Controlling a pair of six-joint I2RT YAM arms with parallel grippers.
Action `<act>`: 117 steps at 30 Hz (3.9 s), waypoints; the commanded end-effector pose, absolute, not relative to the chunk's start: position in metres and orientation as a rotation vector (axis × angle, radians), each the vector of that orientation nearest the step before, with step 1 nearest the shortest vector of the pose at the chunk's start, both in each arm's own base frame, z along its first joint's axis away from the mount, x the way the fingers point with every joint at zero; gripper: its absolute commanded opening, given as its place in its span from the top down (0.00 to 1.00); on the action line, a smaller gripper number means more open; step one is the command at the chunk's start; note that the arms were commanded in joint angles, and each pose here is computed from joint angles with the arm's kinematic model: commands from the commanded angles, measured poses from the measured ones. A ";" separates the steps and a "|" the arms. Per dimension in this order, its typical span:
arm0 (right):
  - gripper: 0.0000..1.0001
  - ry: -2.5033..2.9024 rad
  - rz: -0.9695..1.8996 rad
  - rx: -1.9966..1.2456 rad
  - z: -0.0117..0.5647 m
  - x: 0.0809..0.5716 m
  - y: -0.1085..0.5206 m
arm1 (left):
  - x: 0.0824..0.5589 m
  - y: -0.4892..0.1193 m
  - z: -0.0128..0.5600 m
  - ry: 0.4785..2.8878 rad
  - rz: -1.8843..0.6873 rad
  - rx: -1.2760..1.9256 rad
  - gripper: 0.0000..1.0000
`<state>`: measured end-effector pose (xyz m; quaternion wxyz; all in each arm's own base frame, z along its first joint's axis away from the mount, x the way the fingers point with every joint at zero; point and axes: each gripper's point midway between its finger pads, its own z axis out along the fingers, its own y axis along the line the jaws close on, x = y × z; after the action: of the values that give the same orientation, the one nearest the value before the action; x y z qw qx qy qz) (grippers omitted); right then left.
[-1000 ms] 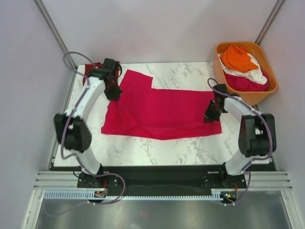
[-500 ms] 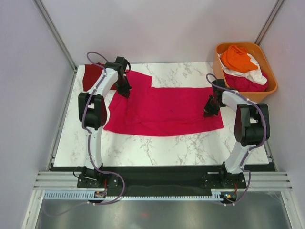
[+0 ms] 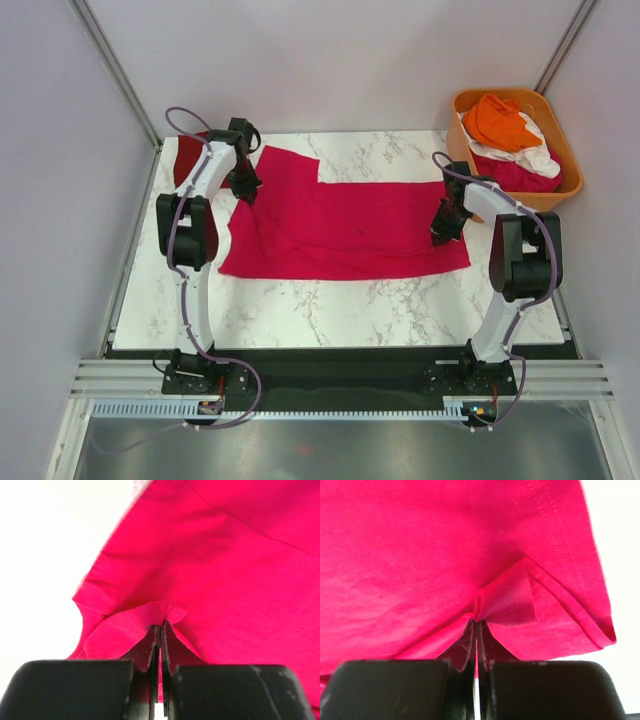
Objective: Fold and stack the t-shirts
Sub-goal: Fold the tshirt
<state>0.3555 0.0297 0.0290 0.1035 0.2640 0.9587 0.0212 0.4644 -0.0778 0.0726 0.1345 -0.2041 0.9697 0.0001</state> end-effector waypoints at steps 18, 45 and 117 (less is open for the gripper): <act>0.02 2.461 -0.116 0.910 0.079 0.456 -0.041 | 0.500 -0.068 0.129 2.644 -0.046 -0.519 0.00; 0.24 2.447 0.783 -0.600 0.092 0.368 0.447 | 0.317 -0.025 0.045 2.508 -0.200 -1.001 0.18; 0.02 1.989 0.030 -0.394 0.174 0.523 0.395 | 0.290 -0.010 -0.012 2.577 -0.029 -1.082 0.98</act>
<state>0.5148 0.3981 0.1258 0.4800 -0.1910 0.8561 0.0092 0.3244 -0.0155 0.0174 0.2283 -0.3742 0.8973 -0.0515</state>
